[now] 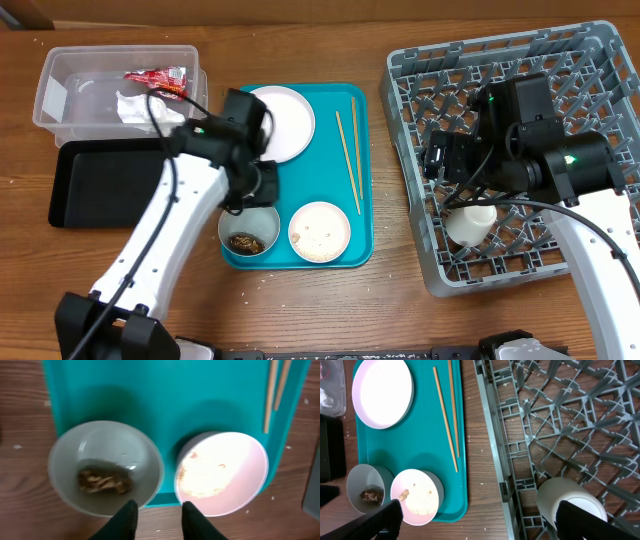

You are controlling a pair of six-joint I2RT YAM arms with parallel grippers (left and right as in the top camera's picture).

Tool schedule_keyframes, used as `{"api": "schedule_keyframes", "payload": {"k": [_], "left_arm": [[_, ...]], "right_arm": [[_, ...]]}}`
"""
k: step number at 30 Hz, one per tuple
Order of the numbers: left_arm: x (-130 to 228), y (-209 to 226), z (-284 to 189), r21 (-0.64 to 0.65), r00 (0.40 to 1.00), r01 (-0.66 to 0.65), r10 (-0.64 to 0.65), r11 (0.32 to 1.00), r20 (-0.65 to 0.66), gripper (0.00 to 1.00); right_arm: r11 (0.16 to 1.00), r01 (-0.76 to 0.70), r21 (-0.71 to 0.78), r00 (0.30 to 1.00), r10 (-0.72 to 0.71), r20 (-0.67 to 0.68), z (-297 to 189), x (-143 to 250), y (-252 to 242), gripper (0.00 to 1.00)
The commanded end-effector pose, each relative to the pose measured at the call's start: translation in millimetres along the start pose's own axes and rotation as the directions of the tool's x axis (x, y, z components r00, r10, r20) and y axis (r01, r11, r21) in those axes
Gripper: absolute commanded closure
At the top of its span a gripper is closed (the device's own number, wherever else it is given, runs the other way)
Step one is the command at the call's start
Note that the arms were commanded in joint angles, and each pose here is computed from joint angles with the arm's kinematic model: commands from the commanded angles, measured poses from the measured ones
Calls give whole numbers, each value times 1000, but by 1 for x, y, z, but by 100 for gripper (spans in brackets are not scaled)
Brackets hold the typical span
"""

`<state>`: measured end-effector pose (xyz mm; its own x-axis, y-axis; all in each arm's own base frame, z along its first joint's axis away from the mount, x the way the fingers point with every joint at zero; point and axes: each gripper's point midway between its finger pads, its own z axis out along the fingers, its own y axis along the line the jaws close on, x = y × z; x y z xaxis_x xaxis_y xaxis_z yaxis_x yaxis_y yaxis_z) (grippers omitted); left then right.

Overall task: Sort waste into correct bins and load items into the dishwasher
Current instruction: 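Grasp the pink rice bowl rim with the left gripper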

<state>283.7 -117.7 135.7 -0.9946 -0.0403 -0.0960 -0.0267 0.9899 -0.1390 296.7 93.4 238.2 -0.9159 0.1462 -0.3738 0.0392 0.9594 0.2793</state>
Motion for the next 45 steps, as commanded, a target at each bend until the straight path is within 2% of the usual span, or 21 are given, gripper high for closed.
{"api": "schedule_keyframes", "payload": {"k": [1,11,16,23,27,38,43,45], "left_arm": [[9,-30,-4,40,997,-69,68,997,28,61],[29,-105,48,79,972,-232,228,970,58,61],[44,-138,86,71,920,-393,391,917,38,57],[61,-134,126,22,906,-416,416,909,-71,58],[59,-132,127,7,907,-416,416,909,-64,59],[51,-120,128,-67,908,-419,417,906,-43,73],[54,-114,134,-80,908,-419,417,905,-46,76],[53,-115,134,-79,908,-419,417,904,-42,87]], "right_arm": [[1000,12,-5,1000,-12,-8,4,1,2,0],[995,4,102,1000,-6,12,3,-1,-17,0],[989,4,149,1000,-4,0,1,2,-26,0],[982,8,189,1000,-3,-26,0,10,-34,0],[982,8,189,1000,-3,-27,0,10,-34,0],[982,7,189,1000,-2,-27,0,10,-34,0],[982,8,189,1000,-2,-28,0,10,-34,0],[982,8,189,1000,-2,-29,0,10,-34,0]]}}
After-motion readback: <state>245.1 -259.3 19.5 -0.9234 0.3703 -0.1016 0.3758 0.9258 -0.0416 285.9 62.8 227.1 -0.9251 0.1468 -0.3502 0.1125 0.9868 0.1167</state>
